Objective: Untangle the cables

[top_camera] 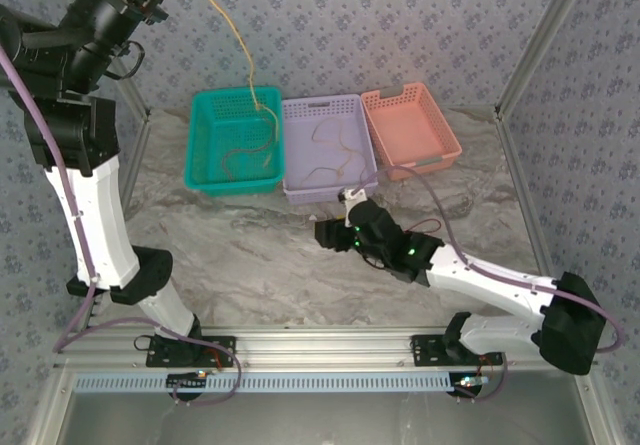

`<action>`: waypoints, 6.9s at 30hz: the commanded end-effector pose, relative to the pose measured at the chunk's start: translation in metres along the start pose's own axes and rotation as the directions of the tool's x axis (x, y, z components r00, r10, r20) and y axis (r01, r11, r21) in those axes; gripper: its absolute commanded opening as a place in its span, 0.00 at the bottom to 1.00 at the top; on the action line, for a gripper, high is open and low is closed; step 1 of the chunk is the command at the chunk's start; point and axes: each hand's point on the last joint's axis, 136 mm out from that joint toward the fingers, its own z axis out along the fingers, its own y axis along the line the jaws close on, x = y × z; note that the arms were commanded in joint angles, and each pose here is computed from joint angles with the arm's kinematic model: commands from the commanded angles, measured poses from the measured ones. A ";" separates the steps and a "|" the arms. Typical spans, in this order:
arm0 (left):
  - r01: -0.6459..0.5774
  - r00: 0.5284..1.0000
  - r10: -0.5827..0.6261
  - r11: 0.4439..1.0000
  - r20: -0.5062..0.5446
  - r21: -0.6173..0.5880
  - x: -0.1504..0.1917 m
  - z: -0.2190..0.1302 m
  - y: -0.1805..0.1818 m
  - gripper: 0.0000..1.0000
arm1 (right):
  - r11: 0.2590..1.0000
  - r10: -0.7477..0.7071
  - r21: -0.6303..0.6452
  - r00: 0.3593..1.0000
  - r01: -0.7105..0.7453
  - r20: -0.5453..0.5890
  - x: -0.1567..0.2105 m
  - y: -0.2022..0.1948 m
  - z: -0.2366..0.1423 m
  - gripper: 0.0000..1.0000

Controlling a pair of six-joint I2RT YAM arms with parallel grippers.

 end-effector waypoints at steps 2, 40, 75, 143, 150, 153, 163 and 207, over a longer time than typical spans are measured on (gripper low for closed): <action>0.062 0.998 -0.062 0.998 -0.017 0.016 0.008 -0.019 -0.033 0.00 | 0.974 -0.188 -0.097 0.966 0.207 0.177 -0.036 0.050 -0.017 0.59; -0.091 0.792 -0.116 0.948 -0.599 -0.304 0.214 -0.076 0.129 0.00 | 0.910 -0.050 -0.365 0.926 0.196 0.373 -0.277 0.136 -0.132 0.32; -0.109 0.636 -0.185 0.939 -0.749 -0.325 0.251 -0.098 0.152 0.00 | 0.673 -0.222 -0.694 0.965 0.257 0.142 -0.217 0.130 -0.121 0.34; -0.211 0.892 -0.325 0.314 -0.313 -0.926 0.298 -0.276 0.394 0.60 | 0.993 0.108 -0.063 0.986 -0.100 0.129 -0.123 -0.059 -0.153 0.00; -0.171 0.910 -0.324 0.279 -0.261 -0.945 0.312 -0.271 0.437 0.49 | 0.992 0.122 0.012 0.983 -0.125 0.138 -0.122 -0.078 -0.152 0.00; -0.215 0.896 -0.325 0.274 -0.301 -0.937 0.326 -0.281 0.448 0.32 | 0.990 0.125 0.051 0.978 -0.135 0.168 -0.127 -0.086 -0.160 0.00; -0.523 0.765 -0.375 0.114 -0.524 -0.845 0.375 -0.325 0.498 0.36 | 0.987 0.143 0.042 0.973 -0.153 0.180 -0.129 -0.087 -0.164 0.00; -0.673 0.739 -0.178 -0.140 -0.650 -0.727 0.399 -0.298 0.430 0.00 | 0.983 0.168 0.025 0.952 -0.180 0.256 -0.134 -0.085 -0.193 0.00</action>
